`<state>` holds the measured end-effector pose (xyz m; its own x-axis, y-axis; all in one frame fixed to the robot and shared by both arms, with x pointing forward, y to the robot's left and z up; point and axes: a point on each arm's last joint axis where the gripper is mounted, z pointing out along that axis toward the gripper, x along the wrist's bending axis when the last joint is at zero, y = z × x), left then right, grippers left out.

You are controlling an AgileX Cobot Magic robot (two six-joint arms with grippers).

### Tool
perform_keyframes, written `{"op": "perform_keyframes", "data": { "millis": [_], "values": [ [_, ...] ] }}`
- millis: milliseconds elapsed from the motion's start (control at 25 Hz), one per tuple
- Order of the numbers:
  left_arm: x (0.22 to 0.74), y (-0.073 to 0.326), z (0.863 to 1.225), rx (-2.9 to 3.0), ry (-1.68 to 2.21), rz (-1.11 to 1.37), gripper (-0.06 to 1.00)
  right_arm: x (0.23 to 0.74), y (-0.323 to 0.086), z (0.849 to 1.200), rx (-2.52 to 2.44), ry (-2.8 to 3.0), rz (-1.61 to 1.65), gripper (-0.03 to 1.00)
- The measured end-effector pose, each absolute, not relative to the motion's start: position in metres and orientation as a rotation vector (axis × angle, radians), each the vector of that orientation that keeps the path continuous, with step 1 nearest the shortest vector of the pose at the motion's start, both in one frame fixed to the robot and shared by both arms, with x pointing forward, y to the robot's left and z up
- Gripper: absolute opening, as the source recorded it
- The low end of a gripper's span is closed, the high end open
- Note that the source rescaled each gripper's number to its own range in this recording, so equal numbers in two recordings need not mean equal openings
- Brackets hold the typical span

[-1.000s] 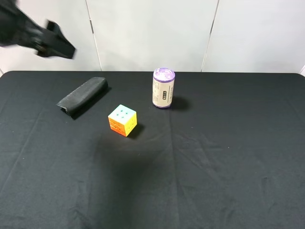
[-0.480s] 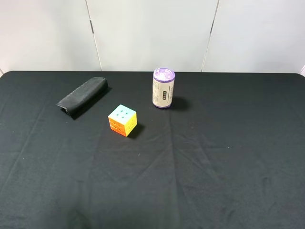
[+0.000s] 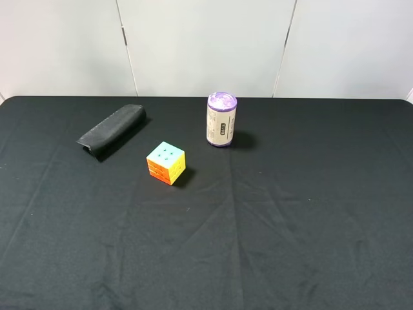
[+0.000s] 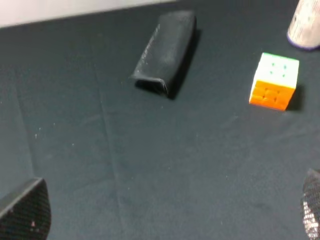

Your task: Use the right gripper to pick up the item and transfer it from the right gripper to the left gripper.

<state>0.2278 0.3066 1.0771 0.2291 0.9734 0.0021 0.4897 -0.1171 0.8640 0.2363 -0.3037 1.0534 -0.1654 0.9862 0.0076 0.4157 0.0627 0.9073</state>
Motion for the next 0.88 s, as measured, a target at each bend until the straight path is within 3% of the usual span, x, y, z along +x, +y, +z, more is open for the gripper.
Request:
{"op": "perform_keyframes", "data": {
  "millis": [480,880],
  "values": [
    [0.227,0.301,1.042,1.770,1.387,0.678,1.00,0.236,-0.304,1.053,1.417,1.667,1.072,1.00],
    [0.228,0.302,1.041,1.775,1.392,0.688,1.00,0.236,-0.304,1.054,1.417,1.665,1.073,1.00]
  ]
}}
